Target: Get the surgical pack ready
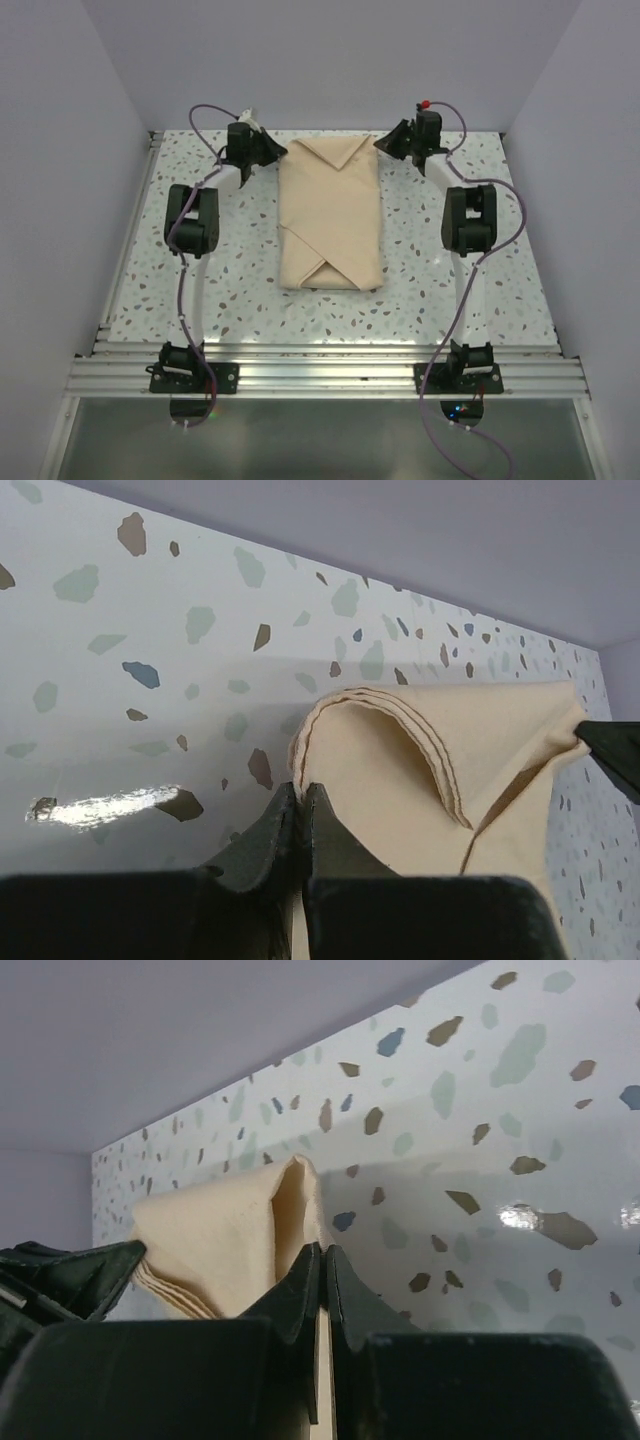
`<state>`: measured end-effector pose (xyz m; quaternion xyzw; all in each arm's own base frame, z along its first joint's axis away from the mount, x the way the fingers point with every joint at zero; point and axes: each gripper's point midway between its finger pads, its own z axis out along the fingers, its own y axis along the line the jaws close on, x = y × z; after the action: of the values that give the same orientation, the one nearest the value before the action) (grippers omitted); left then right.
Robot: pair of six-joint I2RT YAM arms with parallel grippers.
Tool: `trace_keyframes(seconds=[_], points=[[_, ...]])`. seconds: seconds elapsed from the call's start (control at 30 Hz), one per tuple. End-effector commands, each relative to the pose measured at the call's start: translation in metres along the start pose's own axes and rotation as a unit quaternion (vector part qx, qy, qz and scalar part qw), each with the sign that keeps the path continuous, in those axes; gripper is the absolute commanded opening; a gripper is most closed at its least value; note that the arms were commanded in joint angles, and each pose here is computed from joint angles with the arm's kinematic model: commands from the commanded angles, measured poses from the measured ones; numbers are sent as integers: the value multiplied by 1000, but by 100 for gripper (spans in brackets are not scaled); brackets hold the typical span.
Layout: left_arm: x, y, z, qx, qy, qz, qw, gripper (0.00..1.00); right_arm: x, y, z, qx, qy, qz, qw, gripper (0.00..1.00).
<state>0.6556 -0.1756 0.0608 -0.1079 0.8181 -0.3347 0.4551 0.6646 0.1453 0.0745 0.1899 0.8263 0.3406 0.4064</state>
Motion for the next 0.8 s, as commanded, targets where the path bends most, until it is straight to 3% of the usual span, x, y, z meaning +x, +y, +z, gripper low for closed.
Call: trace_keyframes(seconds=[0.0, 0.4, 0.77], points=[[-69, -67, -39, 82, -67, 32, 994, 0, -49, 90, -54, -107, -40, -38, 993, 0], [-57, -101, -105, 99, -67, 50, 992, 0, -26, 121, -120, -149, -20, -48, 987, 0], [-14, -124, -173, 88, -44, 74, 992, 0, 20, 126, -192, -152, -2, -57, 987, 0]])
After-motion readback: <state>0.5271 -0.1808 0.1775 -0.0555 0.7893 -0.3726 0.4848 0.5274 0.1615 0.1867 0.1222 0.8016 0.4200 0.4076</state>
